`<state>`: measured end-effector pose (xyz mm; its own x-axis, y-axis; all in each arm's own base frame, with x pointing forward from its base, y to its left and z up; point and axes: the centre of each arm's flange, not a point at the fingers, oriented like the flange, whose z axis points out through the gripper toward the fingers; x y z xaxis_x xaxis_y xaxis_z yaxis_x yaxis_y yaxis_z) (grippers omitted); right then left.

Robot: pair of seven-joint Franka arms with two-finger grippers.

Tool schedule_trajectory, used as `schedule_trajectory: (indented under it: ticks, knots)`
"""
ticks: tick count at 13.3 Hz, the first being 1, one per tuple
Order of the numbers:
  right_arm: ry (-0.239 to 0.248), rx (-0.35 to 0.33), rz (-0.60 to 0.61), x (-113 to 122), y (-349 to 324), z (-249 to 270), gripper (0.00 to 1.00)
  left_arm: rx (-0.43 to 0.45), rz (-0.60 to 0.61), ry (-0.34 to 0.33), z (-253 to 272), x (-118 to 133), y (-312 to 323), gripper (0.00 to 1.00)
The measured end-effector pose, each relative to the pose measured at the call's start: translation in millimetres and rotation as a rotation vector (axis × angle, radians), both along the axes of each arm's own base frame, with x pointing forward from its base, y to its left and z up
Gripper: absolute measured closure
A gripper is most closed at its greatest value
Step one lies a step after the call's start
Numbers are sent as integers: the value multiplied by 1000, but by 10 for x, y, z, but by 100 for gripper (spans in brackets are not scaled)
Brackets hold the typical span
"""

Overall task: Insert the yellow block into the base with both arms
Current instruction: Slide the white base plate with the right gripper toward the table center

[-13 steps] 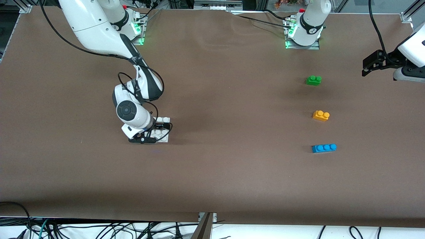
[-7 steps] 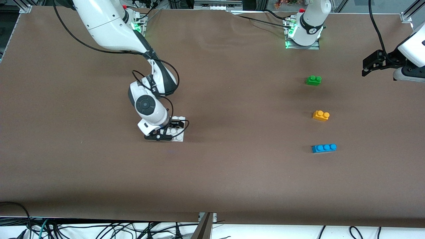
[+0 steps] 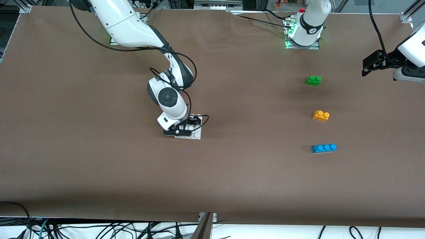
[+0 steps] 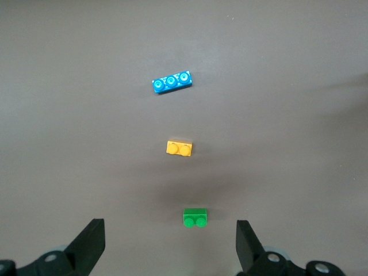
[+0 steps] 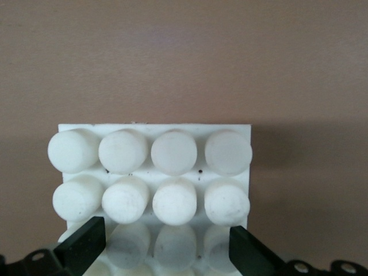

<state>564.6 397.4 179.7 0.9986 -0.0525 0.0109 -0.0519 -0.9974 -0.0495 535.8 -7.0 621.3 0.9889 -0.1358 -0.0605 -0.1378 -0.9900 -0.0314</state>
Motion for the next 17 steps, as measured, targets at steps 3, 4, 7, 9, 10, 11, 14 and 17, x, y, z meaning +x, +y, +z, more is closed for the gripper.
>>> schedule_trajectory:
  ticks: [3,4,7,9,10,11,14,17]
  knots:
    - [-16,13,25,-71,237,26,0,0,0,0,0,0,0,0]
    - [-21,17,35,-89,313,39,0,0,0,0,0,0,0,0]
    - [-35,29,61,-151,509,78,0,0,0,0,0,0,0,0]
    - [-41,40,75,-194,626,116,0,0,0,0,0,0,-1,0]
    - [-41,45,79,-214,673,132,0,0,0,0,0,0,-1,0]
    - [-42,48,82,-225,698,142,0,0,0,0,0,0,-1,0]
    - [-42,48,82,-228,703,140,0,0,0,0,0,0,-1,0]
    - [-49,53,82,-205,716,174,0,0,0,0,0,0,-1,0]
